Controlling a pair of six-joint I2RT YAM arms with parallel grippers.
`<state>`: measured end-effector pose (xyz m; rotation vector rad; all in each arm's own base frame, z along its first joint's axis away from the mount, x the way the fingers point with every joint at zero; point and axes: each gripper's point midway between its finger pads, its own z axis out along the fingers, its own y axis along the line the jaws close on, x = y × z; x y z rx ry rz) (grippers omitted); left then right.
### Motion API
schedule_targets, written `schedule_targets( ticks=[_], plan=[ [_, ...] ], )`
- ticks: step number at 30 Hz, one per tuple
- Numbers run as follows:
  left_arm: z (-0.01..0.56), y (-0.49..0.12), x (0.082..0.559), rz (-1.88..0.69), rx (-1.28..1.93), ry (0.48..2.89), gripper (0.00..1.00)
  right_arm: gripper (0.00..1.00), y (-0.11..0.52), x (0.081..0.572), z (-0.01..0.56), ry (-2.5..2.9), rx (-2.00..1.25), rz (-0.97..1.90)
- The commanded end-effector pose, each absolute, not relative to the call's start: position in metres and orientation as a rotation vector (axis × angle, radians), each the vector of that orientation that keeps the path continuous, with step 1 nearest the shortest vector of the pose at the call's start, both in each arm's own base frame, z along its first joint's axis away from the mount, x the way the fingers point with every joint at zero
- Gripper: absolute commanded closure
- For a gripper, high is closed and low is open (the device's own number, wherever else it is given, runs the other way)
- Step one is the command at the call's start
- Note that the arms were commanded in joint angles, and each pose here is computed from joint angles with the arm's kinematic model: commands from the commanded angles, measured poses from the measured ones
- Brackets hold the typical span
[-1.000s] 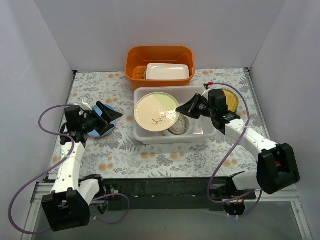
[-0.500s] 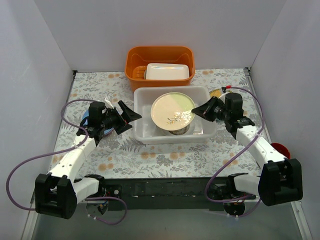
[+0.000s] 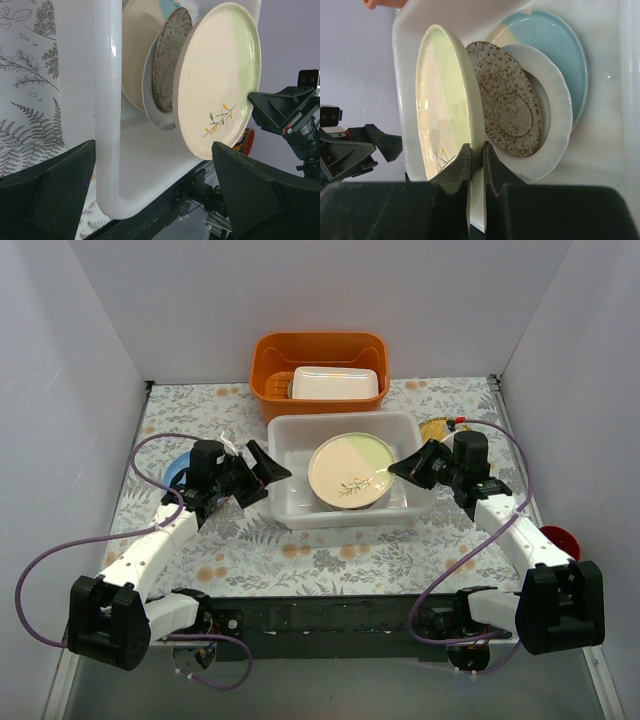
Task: Place the plates into the plastic bin on the countertop
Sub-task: Place the plate in the plastic bin.
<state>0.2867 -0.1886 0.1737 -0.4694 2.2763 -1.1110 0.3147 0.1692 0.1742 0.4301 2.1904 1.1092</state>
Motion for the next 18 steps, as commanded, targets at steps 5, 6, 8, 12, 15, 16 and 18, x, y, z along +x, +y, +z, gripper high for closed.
schedule_targets(
  ticks=[5, 6, 8, 12, 15, 16, 18],
  plan=[
    [0.243, -0.192, 0.290, -1.142, -0.363, 2.132, 0.02, 0.99, 0.177, 0.327, 0.189, 2.097, 0.359, 1.186],
    [0.243, -0.190, 0.289, -1.129, -0.368, 2.137, 0.02, 0.99, 0.177, 0.328, 0.184, 2.107, 0.361, 1.182],
    [0.245, -0.186, 0.289, -1.096, -0.383, 2.133, 0.02, 0.99, 0.176, 0.327, 0.178, 2.117, 0.366, 1.175],
    [0.235, -0.173, 0.285, -0.992, -0.411, 2.177, 0.02, 0.99, 0.176, 0.328, 0.167, 2.140, 0.373, 1.163],
    [0.233, -0.163, 0.282, -0.923, -0.435, 2.186, 0.02, 0.99, 0.177, 0.330, 0.162, 2.153, 0.367, 1.163],
    [0.234, -0.161, 0.281, -0.911, -0.431, 2.182, 0.02, 0.99, 0.176, 0.331, 0.161, 2.155, 0.367, 1.153],
    [0.235, -0.155, 0.278, -0.881, -0.448, 2.175, 0.02, 0.99, 0.176, 0.333, 0.157, 2.170, 0.363, 1.139]
  ],
)
